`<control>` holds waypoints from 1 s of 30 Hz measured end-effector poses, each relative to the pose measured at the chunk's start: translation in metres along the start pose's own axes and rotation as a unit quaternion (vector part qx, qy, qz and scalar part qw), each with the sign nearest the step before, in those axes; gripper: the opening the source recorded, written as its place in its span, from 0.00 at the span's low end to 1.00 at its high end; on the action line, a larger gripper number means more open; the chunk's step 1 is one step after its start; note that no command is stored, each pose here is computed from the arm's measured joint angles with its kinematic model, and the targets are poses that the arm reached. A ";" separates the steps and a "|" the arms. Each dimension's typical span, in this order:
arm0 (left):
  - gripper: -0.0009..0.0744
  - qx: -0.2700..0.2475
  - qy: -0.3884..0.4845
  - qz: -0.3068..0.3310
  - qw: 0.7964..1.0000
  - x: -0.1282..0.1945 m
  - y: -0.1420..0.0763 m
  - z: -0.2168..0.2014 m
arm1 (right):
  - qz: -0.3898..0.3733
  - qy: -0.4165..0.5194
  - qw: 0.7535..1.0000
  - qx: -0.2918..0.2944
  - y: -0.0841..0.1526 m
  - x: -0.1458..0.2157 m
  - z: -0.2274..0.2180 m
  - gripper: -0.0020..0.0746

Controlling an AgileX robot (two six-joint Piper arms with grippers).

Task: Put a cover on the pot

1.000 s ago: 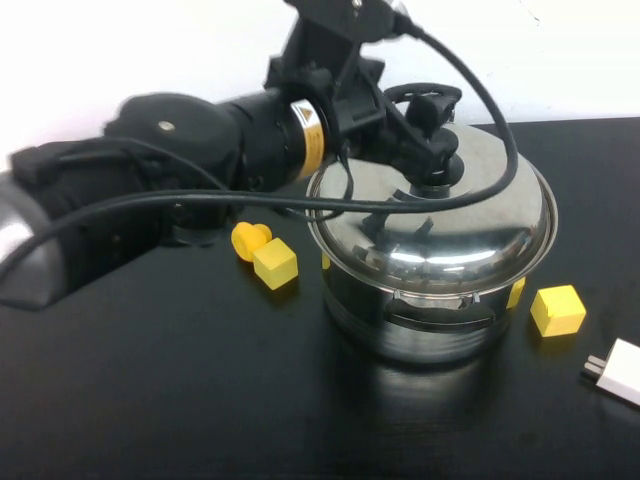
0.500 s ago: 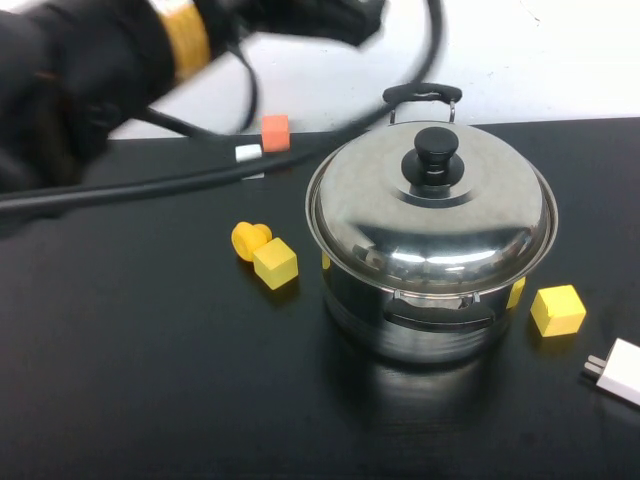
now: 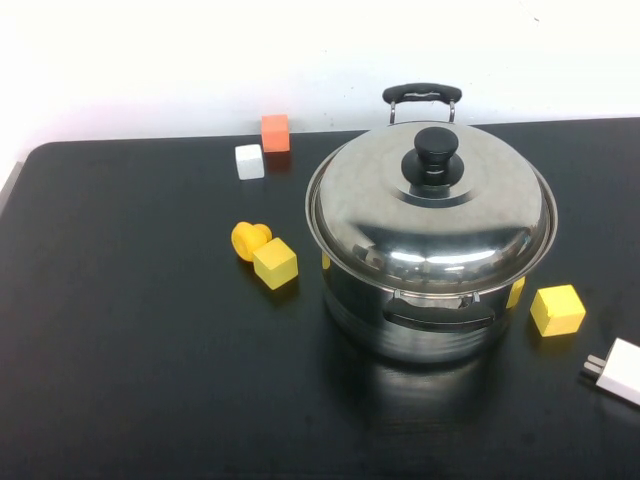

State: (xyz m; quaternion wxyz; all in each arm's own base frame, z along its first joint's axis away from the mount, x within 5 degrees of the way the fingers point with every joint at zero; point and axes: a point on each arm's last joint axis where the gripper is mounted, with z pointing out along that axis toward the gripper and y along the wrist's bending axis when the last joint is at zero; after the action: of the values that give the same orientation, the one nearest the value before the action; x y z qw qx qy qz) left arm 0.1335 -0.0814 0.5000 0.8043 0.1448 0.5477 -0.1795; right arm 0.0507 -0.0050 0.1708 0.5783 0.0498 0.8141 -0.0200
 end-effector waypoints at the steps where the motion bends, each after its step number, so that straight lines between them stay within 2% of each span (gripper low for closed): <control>1: 0.01 -0.001 0.003 -0.002 1.000 0.004 0.001 -0.011 | 0.000 0.000 1.000 0.000 0.000 0.000 0.000 0.02; 8: 0.01 -0.005 0.041 -0.016 0.999 0.054 0.007 -0.071 | 0.000 0.000 1.000 0.000 0.000 0.000 0.000 0.02; 12: 0.01 0.021 0.067 -0.060 0.996 0.084 0.002 -0.095 | 0.000 0.000 1.000 0.000 0.000 0.000 0.000 0.02; 17: 0.01 0.049 0.108 -0.063 0.991 0.118 -0.004 -0.110 | 0.000 0.000 1.000 0.000 0.000 0.000 0.000 0.02; 26: 0.01 0.067 0.142 -0.057 0.986 0.141 -0.009 -0.115 | 0.000 0.000 1.000 0.000 0.000 0.000 0.000 0.02; 30: 0.01 0.035 0.139 -0.070 0.987 0.141 -0.003 -0.114 | 0.000 0.000 1.000 0.000 0.000 0.000 0.000 0.02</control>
State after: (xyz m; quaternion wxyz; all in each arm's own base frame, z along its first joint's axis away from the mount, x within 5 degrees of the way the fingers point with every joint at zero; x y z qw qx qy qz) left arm 0.0846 -0.0534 0.3277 0.7000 0.1577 0.6565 -0.2327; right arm 0.0507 -0.0050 0.1708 0.5783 0.0498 0.8141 -0.0200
